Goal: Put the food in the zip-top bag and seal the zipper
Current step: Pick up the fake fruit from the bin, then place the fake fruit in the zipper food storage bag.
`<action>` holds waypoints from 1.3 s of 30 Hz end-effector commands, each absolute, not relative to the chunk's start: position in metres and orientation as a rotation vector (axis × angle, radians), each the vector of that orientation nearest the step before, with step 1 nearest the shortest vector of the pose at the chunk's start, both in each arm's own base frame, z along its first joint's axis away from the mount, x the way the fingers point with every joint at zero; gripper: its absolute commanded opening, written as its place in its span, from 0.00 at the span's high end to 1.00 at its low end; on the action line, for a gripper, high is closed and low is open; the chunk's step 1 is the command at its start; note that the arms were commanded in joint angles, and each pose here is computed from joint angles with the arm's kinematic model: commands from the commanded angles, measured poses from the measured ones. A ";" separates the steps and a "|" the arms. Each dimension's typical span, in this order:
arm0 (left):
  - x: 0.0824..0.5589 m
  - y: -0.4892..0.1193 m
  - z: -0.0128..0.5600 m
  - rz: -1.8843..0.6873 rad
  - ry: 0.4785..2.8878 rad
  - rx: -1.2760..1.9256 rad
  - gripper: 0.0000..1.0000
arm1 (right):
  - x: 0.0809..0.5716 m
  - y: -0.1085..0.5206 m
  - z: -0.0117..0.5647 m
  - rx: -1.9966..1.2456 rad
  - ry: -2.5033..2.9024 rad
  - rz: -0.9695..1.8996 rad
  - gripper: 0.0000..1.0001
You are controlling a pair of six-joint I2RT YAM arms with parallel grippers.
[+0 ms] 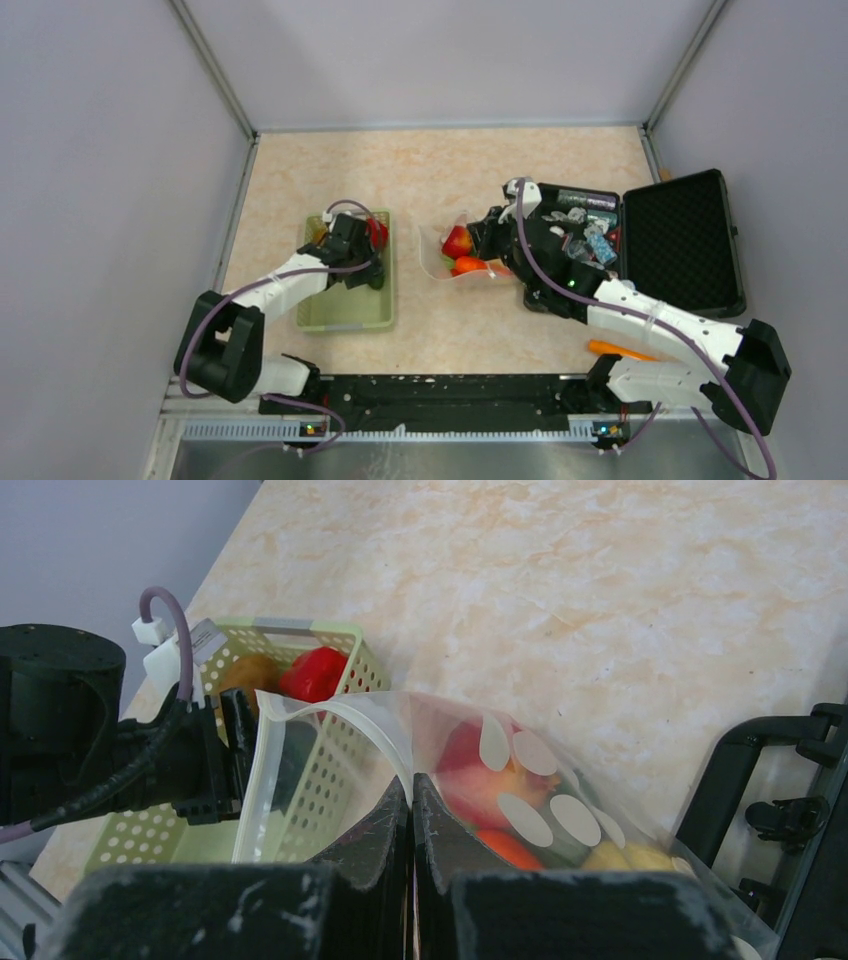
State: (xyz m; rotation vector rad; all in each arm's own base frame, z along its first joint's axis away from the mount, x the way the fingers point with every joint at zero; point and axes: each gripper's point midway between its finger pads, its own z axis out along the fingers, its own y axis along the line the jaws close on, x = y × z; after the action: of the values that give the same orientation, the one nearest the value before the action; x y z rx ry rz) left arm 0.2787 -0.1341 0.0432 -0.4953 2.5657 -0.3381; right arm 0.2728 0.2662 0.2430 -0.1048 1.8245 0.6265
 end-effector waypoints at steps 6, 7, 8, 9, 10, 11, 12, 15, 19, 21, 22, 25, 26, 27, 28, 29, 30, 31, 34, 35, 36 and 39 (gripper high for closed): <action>0.267 -0.129 0.065 -0.378 2.515 -0.483 0.83 | 0.275 0.275 0.258 -0.079 1.792 0.673 1.00; 0.267 -0.128 0.071 -0.383 2.500 -0.478 0.85 | 0.275 0.275 0.258 -0.080 1.793 0.674 1.00; 0.266 -0.127 0.076 -0.384 2.489 -0.478 0.86 | 0.274 0.274 0.258 -0.078 1.792 0.673 1.00; 0.266 -0.127 0.082 -0.388 2.475 -0.483 0.86 | 0.275 0.274 0.258 -0.076 1.793 0.671 1.00; 0.266 -0.126 0.087 -0.394 2.467 -0.479 0.86 | 0.275 0.274 0.258 -0.074 1.791 0.670 1.00; 0.266 -0.127 0.093 -0.406 2.457 -0.476 0.86 | 0.275 0.273 0.258 -0.072 1.791 0.667 1.00; 0.265 -0.128 0.099 -0.416 2.452 -0.470 0.86 | 0.276 0.273 0.259 -0.070 1.788 0.668 1.00; 0.264 -0.131 0.119 -0.463 2.422 -0.446 0.87 | 0.276 0.274 0.258 -0.070 1.787 0.670 1.00; 0.262 -0.136 0.153 -0.539 2.352 -0.390 0.89 | 0.276 0.274 0.257 -0.069 1.790 0.671 1.00; 0.258 -0.148 0.172 -0.644 2.312 -0.312 0.87 | 0.276 0.275 0.257 -0.069 1.789 0.673 1.00; 0.257 -0.157 0.180 -0.704 2.295 -0.261 0.87 | 0.276 0.275 0.256 -0.067 1.789 0.672 1.00; 0.247 -0.182 0.201 -0.901 2.265 -0.153 0.90 | 0.277 0.277 0.256 -0.067 1.789 0.682 1.00; 0.244 -0.189 0.207 -0.957 2.257 -0.116 0.90 | 0.277 0.278 0.256 -0.069 1.791 0.686 1.00; 0.241 -0.194 0.214 -0.999 2.246 -0.089 0.90 | 0.277 0.279 0.255 -0.070 1.794 0.688 1.00; 0.239 -0.198 0.219 -1.030 2.235 -0.063 0.90 | 0.276 0.280 0.255 -0.071 1.798 0.691 1.00; 0.237 -0.201 0.226 -1.056 2.220 -0.037 0.90 | 0.276 0.280 0.253 -0.071 1.803 0.690 1.00; 0.234 -0.204 0.234 -1.087 2.206 -0.008 0.90 | 0.276 0.280 0.253 -0.071 1.804 0.693 1.00; 0.232 -0.206 0.240 -1.107 2.189 0.013 0.89 | 0.276 0.281 0.254 -0.069 1.803 0.694 1.00; 0.220 -0.216 0.264 -1.214 2.131 0.106 0.88 | 0.276 0.281 0.254 -0.069 1.802 0.694 1.00; 0.217 -0.218 0.271 -1.241 2.108 0.130 0.88 | 0.276 0.280 0.254 -0.068 1.802 0.694 1.00; 0.213 -0.221 0.277 -1.266 2.088 0.156 0.87 | 0.276 0.281 0.254 -0.067 1.801 0.697 1.00; 0.204 -0.229 0.289 -1.337 2.053 0.224 0.84 | 0.276 0.282 0.253 -0.069 1.803 0.701 1.00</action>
State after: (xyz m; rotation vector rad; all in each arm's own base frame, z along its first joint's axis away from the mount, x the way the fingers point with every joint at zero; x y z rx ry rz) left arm 0.2188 -0.2113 0.2382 0.0313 2.2212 -1.1757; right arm 0.2745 0.2735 0.2348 -0.0853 1.8471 0.6476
